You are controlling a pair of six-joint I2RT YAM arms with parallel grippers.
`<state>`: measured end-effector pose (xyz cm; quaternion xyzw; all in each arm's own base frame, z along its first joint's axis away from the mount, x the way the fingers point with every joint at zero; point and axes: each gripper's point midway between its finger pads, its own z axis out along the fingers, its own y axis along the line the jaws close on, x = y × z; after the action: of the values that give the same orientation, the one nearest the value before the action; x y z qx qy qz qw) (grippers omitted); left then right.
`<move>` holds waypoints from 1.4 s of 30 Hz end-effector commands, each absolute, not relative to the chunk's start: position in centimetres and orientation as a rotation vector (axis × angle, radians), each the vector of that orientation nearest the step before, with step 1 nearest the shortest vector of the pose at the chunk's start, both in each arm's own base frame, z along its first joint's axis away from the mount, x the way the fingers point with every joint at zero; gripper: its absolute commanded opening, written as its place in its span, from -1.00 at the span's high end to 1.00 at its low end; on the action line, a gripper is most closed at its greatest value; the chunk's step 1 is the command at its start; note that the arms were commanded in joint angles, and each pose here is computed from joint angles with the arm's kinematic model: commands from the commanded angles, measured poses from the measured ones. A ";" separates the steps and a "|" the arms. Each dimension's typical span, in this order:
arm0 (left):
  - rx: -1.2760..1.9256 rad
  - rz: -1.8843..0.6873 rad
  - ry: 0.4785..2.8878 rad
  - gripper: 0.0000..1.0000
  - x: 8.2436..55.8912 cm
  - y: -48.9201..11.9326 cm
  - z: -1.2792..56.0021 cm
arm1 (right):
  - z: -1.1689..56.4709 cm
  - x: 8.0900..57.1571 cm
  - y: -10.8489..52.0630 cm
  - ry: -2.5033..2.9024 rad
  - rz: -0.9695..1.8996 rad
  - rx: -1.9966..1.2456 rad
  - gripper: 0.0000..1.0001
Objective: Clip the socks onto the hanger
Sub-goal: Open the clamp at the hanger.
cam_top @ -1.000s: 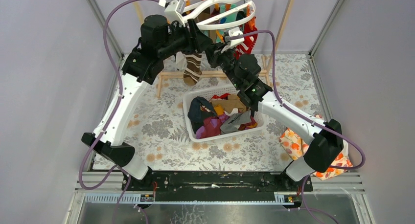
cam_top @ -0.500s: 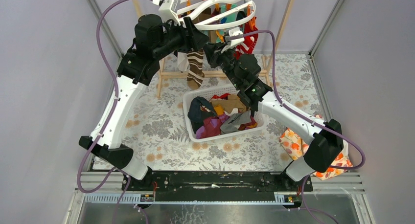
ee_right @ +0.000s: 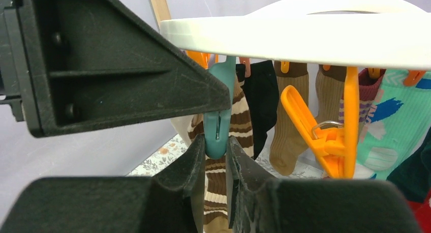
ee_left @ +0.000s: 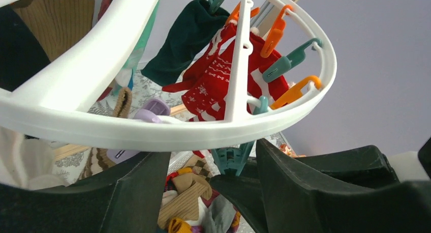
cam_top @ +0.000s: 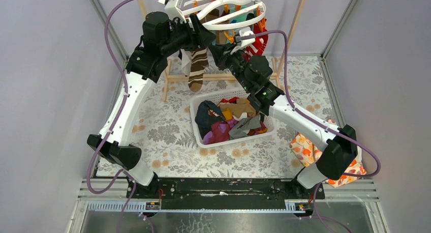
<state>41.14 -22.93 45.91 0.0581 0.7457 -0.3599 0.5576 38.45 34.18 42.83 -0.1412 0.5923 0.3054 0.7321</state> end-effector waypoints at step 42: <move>0.173 -0.955 1.650 0.92 42.2 -23.2 48.8 | 41.4 34.0 29.9 1.421 0.683 -0.226 -1.00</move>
<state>42.10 -23.73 47.24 0.0591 0.7238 -0.4142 0.5487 36.04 32.87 40.14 -0.1458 0.6358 0.3021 0.6951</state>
